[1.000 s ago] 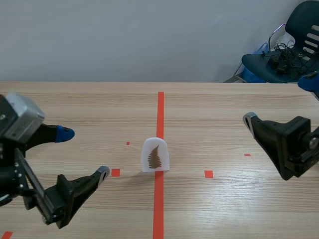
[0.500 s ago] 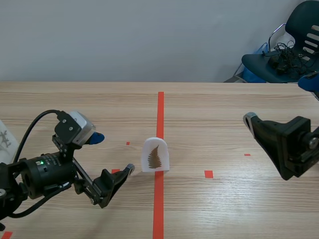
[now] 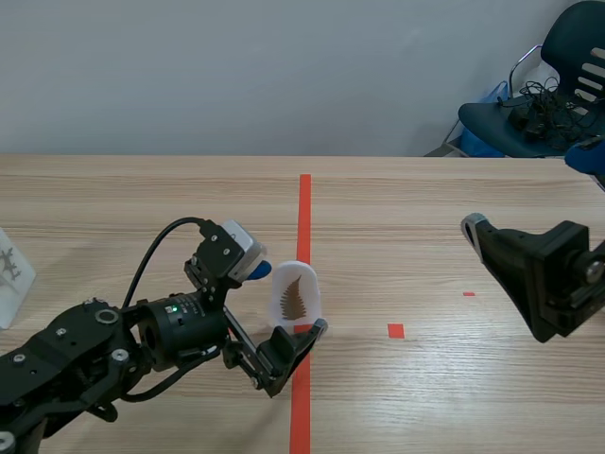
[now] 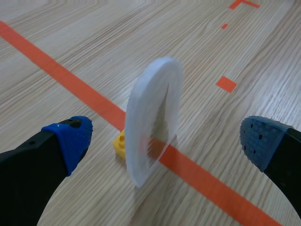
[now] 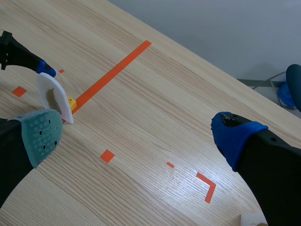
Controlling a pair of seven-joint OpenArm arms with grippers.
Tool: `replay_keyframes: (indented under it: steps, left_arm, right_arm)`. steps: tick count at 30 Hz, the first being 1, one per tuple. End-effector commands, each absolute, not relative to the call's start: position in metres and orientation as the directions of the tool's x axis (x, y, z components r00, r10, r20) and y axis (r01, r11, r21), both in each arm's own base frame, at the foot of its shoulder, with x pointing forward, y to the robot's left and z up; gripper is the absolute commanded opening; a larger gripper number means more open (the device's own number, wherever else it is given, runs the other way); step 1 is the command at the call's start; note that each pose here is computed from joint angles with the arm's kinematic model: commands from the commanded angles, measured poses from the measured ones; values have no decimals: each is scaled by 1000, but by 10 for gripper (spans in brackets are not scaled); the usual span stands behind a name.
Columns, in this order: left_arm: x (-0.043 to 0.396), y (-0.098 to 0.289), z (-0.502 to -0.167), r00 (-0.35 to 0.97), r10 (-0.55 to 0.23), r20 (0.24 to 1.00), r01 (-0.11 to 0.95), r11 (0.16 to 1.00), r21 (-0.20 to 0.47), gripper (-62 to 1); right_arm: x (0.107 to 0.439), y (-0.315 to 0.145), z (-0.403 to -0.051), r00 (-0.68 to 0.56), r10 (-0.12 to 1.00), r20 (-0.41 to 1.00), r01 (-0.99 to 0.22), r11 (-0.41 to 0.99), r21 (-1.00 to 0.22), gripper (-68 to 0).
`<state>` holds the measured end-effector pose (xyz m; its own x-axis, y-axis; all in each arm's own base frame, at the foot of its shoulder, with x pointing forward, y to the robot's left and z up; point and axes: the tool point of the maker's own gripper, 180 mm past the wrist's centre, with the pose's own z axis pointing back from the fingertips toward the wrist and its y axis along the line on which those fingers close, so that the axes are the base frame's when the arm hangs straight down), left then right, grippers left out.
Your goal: Do the leaf sorting experiment
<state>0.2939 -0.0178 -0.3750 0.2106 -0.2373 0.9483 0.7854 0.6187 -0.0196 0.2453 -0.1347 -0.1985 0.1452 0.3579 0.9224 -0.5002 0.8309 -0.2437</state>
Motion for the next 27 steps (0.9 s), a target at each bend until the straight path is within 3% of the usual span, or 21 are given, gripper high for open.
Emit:
replay_keyframes:
  steps: [1,2,6,9,15,17,22,27]
  left_arm:
    - [300,-24,-363,184,-205,961,783,622,-17,14]
    - [300,-26,-362,185,-202,962,784,620,-20,14]
    - [299,-32,-360,181,-186,966,787,616,-29,-207]
    - [299,-33,-357,173,-175,969,788,615,-30,-337]
    - [299,-32,-357,173,-174,969,787,616,-30,-518]
    - [299,-33,-356,171,-173,970,788,615,-29,-549]
    - [295,-37,-349,191,-158,969,800,596,-61,-554]
    - [295,-31,-312,198,-65,978,769,629,-113,-554]
  right_arm:
    - [249,-134,-187,104,360,927,-495,827,-266,4]
    - [249,-134,-187,104,360,927,-495,827,-266,4]
    - [249,-134,-187,104,360,927,-495,827,-266,4]
    - [249,-135,-188,110,364,925,-495,827,-266,4]
    - [249,-135,-188,110,364,925,-495,827,-266,4]
    - [249,-135,-188,110,364,925,-495,827,-266,4]
    - [249,-135,-188,110,364,925,-495,827,-266,4]
    - [249,-135,-188,110,364,925,-495,827,-266,4]
